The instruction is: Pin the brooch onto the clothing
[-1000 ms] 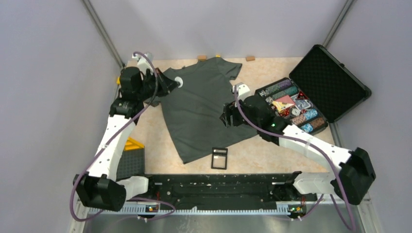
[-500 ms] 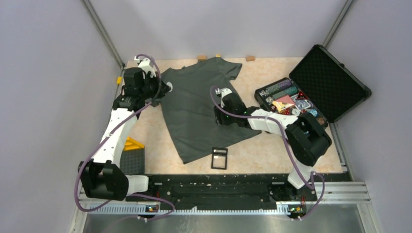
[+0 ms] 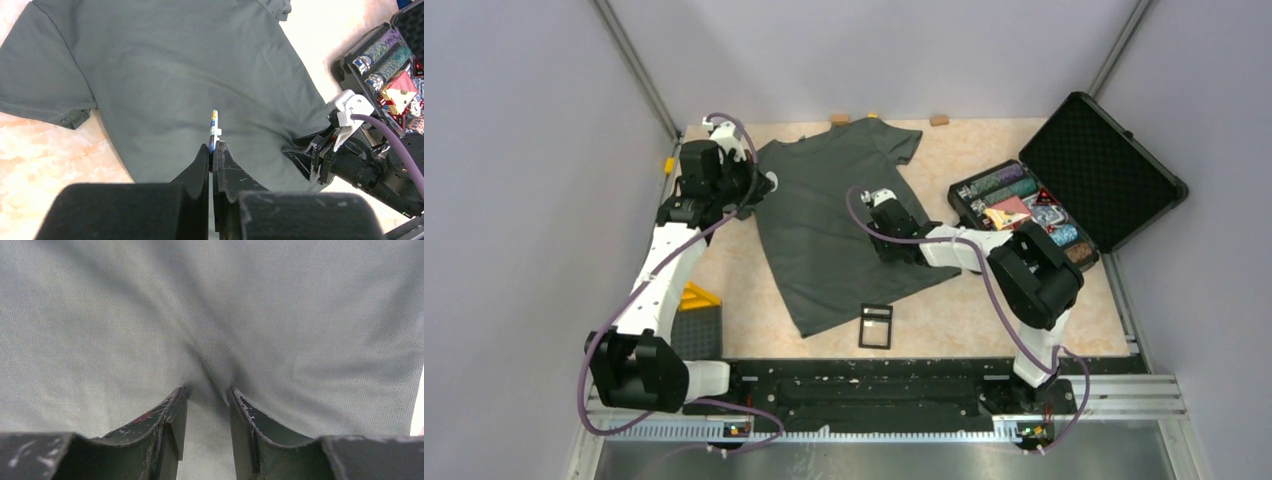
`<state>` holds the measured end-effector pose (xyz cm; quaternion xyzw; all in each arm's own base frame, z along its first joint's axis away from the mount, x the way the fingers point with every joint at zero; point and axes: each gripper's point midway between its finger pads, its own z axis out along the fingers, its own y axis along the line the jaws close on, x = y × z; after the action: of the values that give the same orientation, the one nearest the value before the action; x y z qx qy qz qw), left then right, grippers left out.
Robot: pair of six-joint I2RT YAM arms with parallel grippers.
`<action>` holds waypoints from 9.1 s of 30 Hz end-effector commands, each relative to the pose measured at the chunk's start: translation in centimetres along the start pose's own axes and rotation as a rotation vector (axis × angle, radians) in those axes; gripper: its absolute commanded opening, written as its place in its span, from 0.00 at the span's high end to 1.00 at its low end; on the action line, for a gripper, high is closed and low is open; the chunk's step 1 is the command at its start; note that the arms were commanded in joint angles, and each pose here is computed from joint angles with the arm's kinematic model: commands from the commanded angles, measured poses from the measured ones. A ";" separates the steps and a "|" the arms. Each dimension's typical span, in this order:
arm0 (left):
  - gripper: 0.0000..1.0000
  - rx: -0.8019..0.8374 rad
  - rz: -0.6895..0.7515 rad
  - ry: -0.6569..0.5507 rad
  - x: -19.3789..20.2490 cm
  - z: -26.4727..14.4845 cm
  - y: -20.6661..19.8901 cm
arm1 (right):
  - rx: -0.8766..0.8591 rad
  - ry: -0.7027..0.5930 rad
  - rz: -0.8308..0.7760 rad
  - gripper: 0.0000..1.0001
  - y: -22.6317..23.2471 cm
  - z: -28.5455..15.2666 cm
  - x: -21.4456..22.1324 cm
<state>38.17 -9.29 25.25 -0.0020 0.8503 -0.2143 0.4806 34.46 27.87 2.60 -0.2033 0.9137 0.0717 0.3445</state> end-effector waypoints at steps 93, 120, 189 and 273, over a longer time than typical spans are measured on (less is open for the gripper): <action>1.00 0.105 -0.087 -0.010 0.0 1.8 -3.2 | -0.032 -0.216 0.018 0.60 -8.1 8.7 -19.8; 1.00 0.238 -0.019 0.048 4.8 16.6 -6.6 | 0.041 -0.156 0.018 0.76 -9.3 12.1 -17.5; 1.00 0.165 -0.038 0.291 10.6 27.9 -7.6 | -0.514 -0.330 0.182 1.00 -2.8 7.1 -18.5; 1.00 1.007 0.033 0.393 12.2 11.0 -13.5 | -0.940 -0.441 0.040 0.50 1.5 -5.4 -12.4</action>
<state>38.62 -27.83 12.41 0.2443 0.7456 -0.5745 0.2328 39.20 30.50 13.82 -0.2774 0.7177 0.5063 0.3893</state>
